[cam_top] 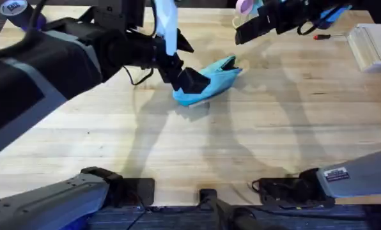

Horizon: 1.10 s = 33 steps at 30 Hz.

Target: Unzip the bag, pick up the pens from the table one at a time and place them inside, then zip the bag closed.

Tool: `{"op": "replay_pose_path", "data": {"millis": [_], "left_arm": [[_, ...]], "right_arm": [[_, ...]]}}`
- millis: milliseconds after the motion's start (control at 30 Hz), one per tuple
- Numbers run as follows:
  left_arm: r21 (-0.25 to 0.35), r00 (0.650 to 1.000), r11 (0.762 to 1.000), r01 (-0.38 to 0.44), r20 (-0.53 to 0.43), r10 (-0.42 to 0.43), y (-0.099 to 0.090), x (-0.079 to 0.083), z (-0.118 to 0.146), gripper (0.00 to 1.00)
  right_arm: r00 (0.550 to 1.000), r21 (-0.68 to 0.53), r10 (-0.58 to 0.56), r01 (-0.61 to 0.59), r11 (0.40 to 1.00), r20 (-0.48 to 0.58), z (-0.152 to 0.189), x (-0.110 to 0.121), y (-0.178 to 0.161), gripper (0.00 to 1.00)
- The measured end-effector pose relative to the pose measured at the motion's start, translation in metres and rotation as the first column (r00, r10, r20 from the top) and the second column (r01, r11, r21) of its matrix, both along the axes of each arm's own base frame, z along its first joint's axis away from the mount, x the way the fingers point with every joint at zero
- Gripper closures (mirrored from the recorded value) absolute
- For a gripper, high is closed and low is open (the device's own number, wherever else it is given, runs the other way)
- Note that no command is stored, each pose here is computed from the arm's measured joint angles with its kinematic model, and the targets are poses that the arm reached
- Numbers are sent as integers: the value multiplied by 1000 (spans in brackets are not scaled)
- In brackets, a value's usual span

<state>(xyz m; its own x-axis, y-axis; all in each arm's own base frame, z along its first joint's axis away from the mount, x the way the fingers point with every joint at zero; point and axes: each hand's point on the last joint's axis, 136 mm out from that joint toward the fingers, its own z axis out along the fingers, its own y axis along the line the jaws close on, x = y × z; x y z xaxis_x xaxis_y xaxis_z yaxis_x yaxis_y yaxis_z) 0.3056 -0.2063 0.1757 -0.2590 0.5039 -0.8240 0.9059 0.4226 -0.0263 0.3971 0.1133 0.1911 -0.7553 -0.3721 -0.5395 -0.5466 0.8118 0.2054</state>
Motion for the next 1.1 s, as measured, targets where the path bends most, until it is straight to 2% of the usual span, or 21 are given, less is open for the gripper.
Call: {"op": "replay_pose_path", "data": {"millis": [233,533,733,933,1100], "left_arm": [[39,1000,999,-8,12,7,-4,-1,-4,7],[50,1000,999,-17,13,16,-3,1,-7,7],[80,999,997,-1,-51,5,-8,2,-32,7],[87,998,996,1,-56,4,-10,2,-36,7],[87,998,996,1,-56,4,-10,2,-36,6]], "right_arm": [[1000,0,0,0,1000,0,0,0,0,5],[1000,0,0,0,1000,0,0,0,0,4],[1000,6,4,-4,1000,-14,-1,-3,1,4],[985,130,76,-57,990,-153,-1,-38,20,6],[975,267,161,-116,957,-152,13,-48,40,6]]}}
